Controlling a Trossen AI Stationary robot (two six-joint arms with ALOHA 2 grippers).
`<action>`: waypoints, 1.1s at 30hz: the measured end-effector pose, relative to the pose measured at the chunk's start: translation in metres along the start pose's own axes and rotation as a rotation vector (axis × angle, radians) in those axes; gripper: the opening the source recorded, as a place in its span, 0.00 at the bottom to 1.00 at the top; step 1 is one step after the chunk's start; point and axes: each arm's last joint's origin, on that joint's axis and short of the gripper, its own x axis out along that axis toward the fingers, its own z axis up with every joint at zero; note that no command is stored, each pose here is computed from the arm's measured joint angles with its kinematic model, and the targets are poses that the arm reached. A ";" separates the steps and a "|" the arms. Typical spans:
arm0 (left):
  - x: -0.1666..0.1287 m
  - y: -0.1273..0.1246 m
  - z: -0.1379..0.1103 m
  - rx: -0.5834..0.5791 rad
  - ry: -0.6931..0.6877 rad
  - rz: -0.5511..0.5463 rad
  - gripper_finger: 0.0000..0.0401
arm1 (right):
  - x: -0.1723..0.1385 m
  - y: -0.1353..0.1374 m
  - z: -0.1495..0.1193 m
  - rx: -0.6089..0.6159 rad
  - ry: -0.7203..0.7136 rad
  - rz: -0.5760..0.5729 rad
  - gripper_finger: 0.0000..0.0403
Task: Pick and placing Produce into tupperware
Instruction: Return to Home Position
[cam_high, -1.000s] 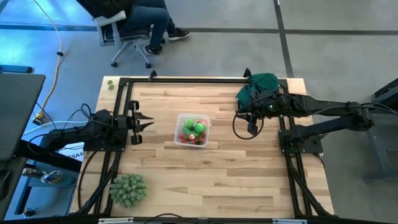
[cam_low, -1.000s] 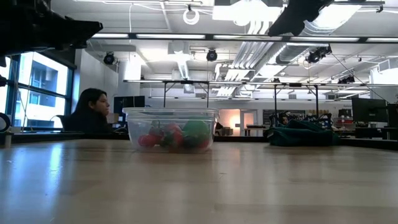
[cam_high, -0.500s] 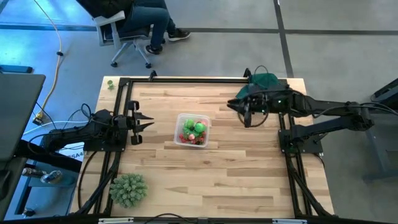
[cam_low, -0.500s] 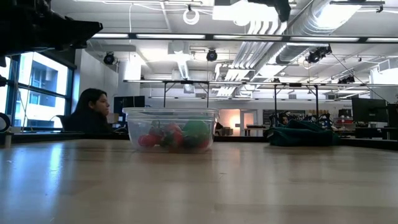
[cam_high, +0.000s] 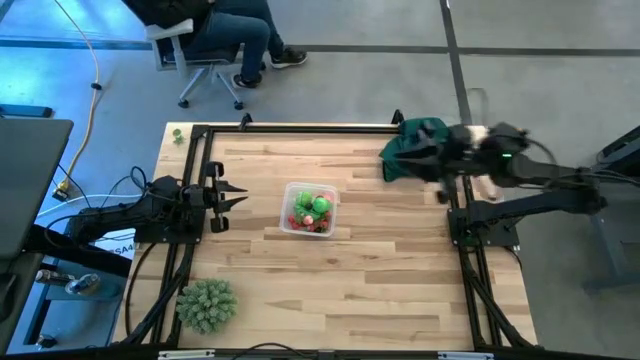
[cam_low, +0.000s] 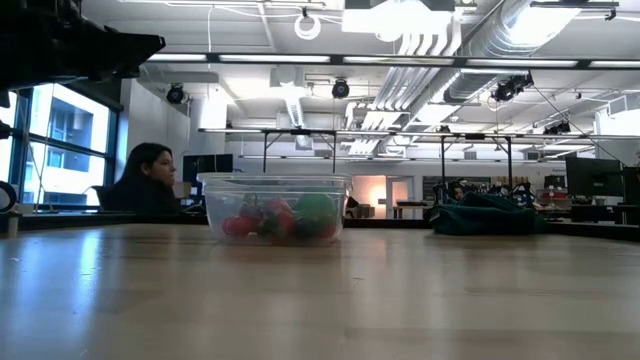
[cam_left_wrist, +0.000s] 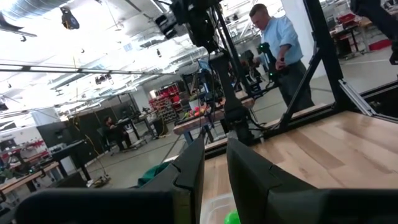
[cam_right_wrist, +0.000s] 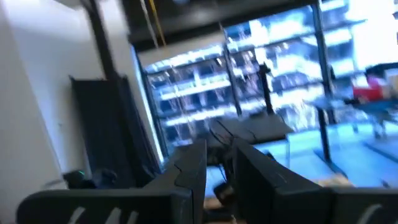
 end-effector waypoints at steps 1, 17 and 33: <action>0.000 0.000 0.000 0.000 0.000 0.001 0.15 | -0.008 0.004 0.006 -0.005 -0.023 0.018 0.17; 0.000 0.000 0.000 0.000 0.000 0.000 0.15 | -0.119 0.022 -0.025 -0.078 -0.201 -0.020 0.01; 0.000 0.000 0.000 0.000 0.000 0.000 0.15 | -0.118 0.003 -0.110 -0.050 -0.210 -0.046 0.00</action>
